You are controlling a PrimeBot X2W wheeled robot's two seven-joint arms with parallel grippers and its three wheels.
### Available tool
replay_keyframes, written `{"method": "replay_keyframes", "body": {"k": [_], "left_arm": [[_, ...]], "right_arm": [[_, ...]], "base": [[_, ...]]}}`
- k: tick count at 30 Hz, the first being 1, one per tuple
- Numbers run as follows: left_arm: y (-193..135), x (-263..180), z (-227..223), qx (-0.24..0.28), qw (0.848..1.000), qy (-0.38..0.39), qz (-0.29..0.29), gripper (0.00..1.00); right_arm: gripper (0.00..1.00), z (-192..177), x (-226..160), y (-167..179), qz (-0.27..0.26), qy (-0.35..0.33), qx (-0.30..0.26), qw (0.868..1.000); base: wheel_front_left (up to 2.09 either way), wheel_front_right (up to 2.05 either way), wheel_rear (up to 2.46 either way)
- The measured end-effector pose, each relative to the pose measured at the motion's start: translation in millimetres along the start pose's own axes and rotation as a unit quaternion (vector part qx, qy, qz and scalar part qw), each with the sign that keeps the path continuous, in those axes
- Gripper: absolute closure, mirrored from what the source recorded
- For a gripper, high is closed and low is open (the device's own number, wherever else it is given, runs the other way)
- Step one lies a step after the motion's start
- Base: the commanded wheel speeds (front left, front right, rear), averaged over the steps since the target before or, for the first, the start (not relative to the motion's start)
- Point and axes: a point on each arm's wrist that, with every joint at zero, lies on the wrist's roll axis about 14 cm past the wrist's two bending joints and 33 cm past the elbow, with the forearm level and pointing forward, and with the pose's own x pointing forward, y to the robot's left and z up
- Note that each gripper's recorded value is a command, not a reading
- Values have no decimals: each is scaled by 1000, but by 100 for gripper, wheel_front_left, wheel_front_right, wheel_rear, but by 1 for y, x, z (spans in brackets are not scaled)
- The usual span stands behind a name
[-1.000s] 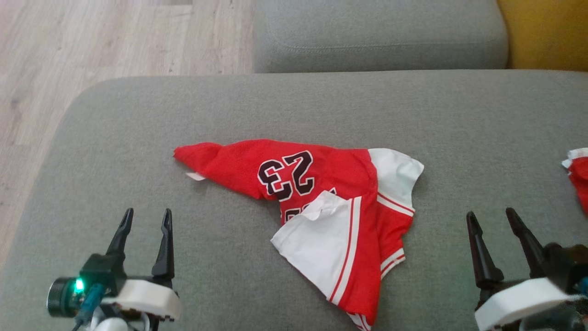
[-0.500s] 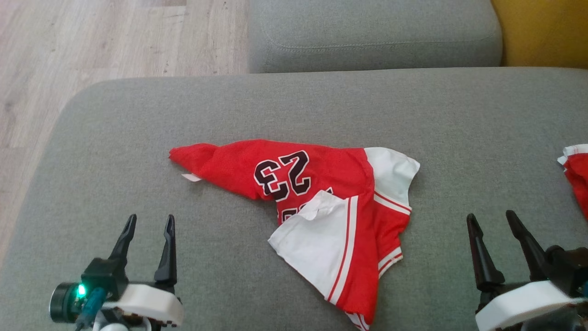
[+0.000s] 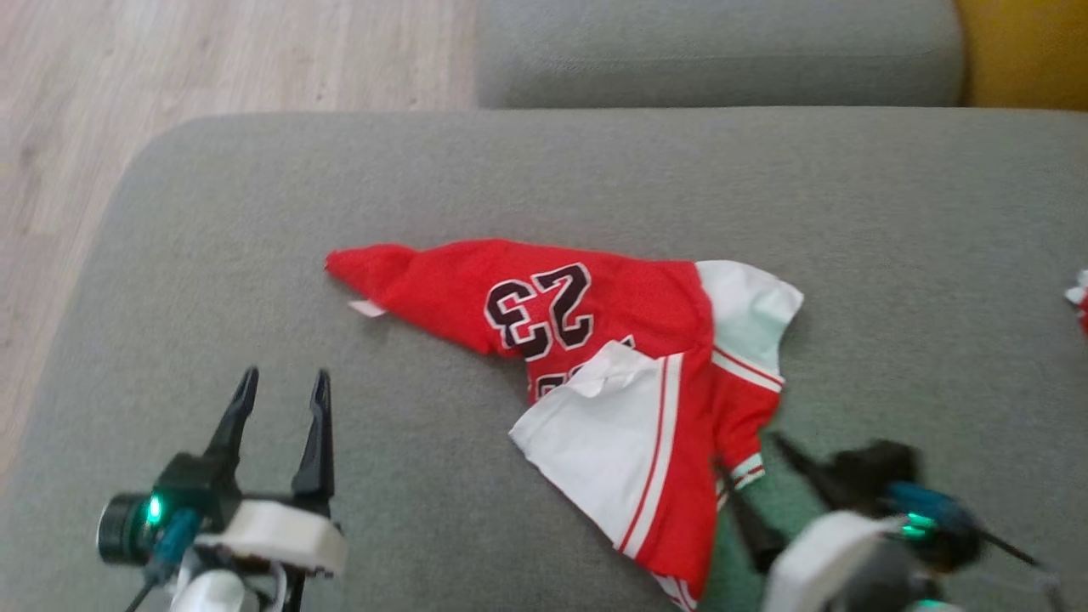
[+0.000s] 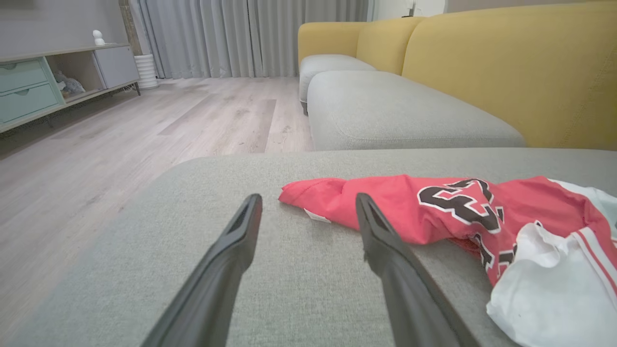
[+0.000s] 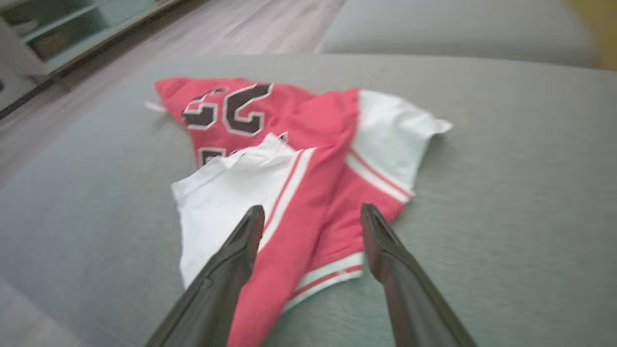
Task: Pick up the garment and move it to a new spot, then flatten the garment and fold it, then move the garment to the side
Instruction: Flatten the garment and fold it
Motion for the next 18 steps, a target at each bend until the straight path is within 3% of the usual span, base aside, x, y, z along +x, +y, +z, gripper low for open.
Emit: {"method": "replay_keyframes", "body": {"k": [7, 15, 16, 17, 18], "left_arm": [[0, 9, 16, -12, 999, -30, 6, 0], [11, 3, 3, -23, 999, -22, 33, 0], [13, 2, 2, -24, 999, -21, 37, 0], [15, 1, 0, -25, 999, -19, 41, 0], [16, 0, -2, -27, 999, -18, 43, 0]], "right_arm": [[0, -47, 36, 70, 143, 118, -50, 981], [0, -85, 59, 91, 203, 229, -134, 942], [33, -85, 61, 93, 208, 238, -146, 938], [79, -84, 63, 95, 212, 239, -153, 935], [100, -84, 64, 96, 215, 244, -153, 933]], "base": [[0, 0, 0], [0, 0, 0], [0, 0, 0], [0, 0, 0], [0, 0, 0]]}}
